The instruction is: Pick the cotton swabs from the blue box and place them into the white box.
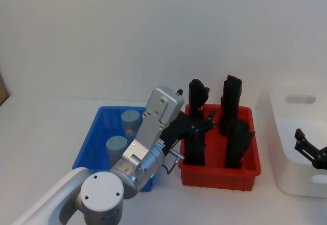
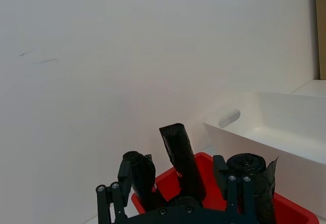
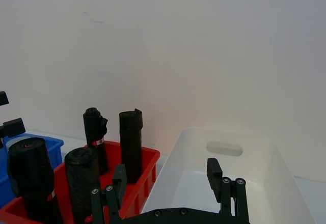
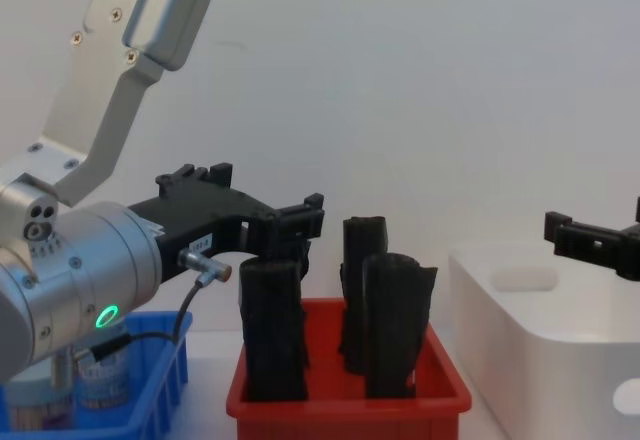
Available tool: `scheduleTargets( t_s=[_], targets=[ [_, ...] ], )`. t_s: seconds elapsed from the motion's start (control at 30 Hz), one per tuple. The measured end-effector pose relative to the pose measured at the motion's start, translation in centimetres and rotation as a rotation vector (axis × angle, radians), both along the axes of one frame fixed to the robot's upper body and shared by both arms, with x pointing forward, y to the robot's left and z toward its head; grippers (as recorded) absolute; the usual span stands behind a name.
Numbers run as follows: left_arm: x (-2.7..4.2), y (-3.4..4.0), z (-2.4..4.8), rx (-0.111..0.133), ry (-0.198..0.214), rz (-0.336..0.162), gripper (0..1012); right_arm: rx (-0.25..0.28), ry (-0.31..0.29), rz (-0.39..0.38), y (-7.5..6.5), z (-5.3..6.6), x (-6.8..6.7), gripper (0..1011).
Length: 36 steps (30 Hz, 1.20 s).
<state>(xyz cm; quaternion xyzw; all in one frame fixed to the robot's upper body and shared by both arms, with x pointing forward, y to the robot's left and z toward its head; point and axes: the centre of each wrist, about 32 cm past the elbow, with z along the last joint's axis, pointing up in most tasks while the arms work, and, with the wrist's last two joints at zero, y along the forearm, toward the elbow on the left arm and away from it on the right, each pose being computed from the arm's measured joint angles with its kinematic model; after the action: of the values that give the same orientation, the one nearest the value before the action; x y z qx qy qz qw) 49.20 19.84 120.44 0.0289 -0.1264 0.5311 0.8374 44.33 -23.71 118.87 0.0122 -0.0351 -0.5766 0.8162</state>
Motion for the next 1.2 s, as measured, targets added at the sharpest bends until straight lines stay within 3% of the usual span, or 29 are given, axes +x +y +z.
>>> scheduleTargets(
  t_s=[1.2],
  targets=[
    [0.00,0.00,0.00,0.000,0.000,0.000,1004,0.000,0.000,0.000,0.01,0.01,0.01,1001]
  ],
)
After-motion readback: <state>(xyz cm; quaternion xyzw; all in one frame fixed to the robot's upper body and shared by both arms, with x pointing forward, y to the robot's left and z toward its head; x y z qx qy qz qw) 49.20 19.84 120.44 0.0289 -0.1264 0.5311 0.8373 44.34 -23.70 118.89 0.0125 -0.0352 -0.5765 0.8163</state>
